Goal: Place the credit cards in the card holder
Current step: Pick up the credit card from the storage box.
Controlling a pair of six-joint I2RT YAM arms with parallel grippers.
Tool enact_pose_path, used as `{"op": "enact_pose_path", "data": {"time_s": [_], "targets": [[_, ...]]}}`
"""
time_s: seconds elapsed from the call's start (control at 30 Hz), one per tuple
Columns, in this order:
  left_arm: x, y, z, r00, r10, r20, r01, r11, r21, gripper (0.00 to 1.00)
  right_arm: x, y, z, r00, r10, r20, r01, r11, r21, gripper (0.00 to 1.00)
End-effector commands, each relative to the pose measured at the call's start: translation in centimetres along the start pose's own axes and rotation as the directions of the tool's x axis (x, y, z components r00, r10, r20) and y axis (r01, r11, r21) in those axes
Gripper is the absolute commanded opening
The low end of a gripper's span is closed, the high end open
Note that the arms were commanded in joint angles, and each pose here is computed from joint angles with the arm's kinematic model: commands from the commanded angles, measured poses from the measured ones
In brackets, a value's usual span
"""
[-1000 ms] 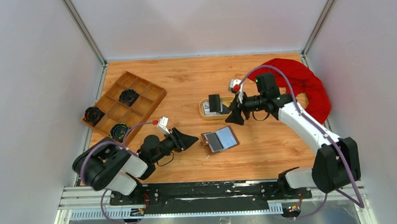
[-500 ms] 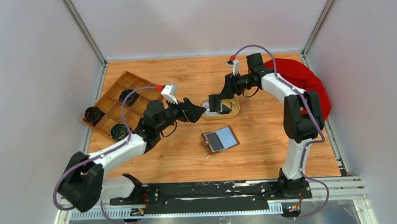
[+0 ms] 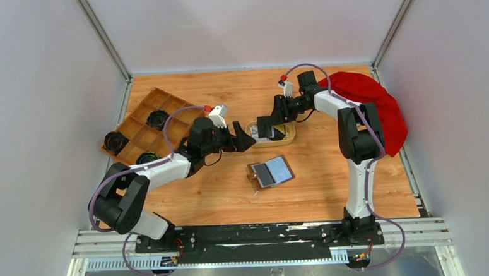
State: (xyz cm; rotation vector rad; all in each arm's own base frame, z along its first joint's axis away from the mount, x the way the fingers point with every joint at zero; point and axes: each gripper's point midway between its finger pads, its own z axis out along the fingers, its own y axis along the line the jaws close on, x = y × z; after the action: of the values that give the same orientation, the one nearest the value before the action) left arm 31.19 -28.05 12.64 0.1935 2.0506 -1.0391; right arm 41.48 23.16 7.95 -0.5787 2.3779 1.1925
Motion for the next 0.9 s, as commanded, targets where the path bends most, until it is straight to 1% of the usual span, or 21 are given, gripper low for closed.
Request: {"op": "enact_pose_path", "data": {"time_s": [0.0, 0.27, 0.53, 0.73, 0.8, 0.87], "targets": [[0.0, 0.0, -0.8, 1.0, -0.006, 0.005, 0.006, 1.0, 0.006, 0.89, -0.6, -0.5, 0.7, 0.999, 0.042, 0.003, -0.042, 0.999, 0.007, 0.58], [0.9, 0.6, -1.9, 1.0, -0.017, 0.011, 0.017, 1.0, -0.02, 0.89, 0.0, -0.1, 2.0, 0.999, 0.046, -0.014, -0.046, 0.999, -0.015, 0.54], [1.5, 0.8, -2.8, 1.0, -0.023, 0.016, 0.023, 0.999, -0.027, 0.89, 0.2, 0.2, 2.7, 0.999, 0.033, -0.009, -0.034, 0.999, -0.028, 0.48], [2.0, 1.0, -3.5, 0.999, -0.032, 0.024, 0.033, 0.999, -0.038, 0.89, 0.2, -0.2, 3.5, 1.0, 0.028, 0.001, -0.028, 0.999, -0.017, 0.41], [2.1, 1.1, -3.7, 0.999, -0.036, 0.027, 0.037, 0.999, -0.039, 0.89, 0.2, -0.4, 3.8, 0.999, 0.035, 0.001, -0.035, 0.999, -0.023, 0.37], [2.3, 1.1, -4.0, 0.999, -0.038, 0.031, 0.04, 0.998, -0.042, 0.89, 0.3, -0.4, 4.0, 0.999, 0.041, 0.003, -0.041, 0.998, -0.041, 0.28]]}}
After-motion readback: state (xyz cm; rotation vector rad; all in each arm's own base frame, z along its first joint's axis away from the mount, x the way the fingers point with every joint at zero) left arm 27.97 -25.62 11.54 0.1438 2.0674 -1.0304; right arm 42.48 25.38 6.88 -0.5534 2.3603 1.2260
